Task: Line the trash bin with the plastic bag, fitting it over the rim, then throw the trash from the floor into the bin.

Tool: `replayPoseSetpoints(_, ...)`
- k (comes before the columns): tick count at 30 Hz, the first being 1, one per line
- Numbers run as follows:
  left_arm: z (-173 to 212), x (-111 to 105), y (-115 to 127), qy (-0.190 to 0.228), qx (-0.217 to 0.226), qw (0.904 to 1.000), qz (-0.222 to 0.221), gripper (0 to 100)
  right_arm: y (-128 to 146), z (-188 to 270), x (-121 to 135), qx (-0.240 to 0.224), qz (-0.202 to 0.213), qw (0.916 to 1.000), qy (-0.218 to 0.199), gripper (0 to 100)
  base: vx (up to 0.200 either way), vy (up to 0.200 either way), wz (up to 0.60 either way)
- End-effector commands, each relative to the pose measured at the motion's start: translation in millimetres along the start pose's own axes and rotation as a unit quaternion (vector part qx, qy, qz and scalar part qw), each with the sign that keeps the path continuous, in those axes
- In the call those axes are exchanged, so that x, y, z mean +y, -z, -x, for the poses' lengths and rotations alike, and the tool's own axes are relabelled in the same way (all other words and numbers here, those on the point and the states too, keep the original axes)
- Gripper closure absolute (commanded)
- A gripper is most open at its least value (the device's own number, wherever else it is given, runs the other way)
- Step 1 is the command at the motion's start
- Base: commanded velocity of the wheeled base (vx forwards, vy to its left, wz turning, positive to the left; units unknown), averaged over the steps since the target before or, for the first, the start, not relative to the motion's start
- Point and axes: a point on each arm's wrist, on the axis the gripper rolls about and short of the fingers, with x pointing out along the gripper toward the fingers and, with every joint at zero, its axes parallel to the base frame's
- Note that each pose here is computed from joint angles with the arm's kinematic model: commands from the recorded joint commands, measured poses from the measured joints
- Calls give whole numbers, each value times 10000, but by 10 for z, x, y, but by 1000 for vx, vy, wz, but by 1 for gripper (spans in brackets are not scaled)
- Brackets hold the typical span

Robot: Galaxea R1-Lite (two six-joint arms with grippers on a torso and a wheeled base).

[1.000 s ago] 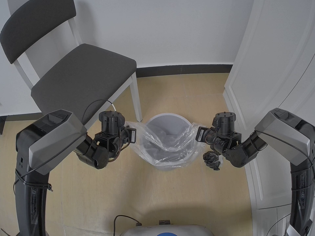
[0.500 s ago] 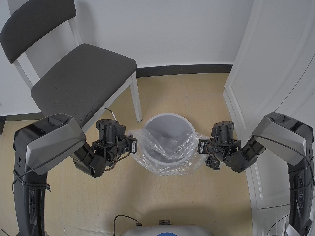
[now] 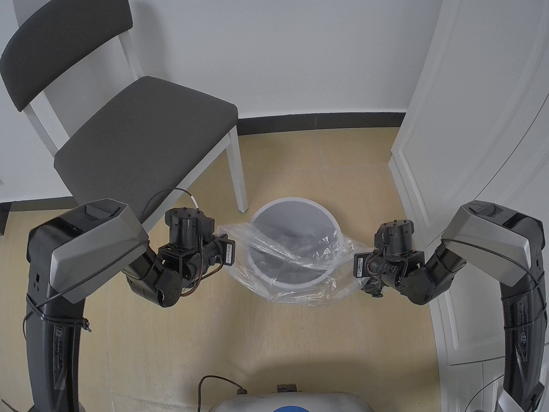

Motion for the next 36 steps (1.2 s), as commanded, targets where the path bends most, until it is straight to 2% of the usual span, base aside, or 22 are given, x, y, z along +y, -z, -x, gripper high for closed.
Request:
replayPoseSetpoints(1,-32,11,84,-32,102,9999,-3,100,104,-64,-27,132,22,9999,40,100,0,0,0)
replayPoseSetpoints(27,-176,56,0,-140,-149,9998,-84,100,202,-202,-118,217,6,9997,146,100,0,0,0)
replayPoseSetpoints(31,-226,62,-43,-362,-264,9990,-76,100,172,-206,-99,17,-32,9999,101,100,0,0,0)
replayPoseSetpoints(36,-217,62,-58,-361,-280,9989,-75,100,117,-152,-45,-166,-39,9999,17,100,0,0,0)
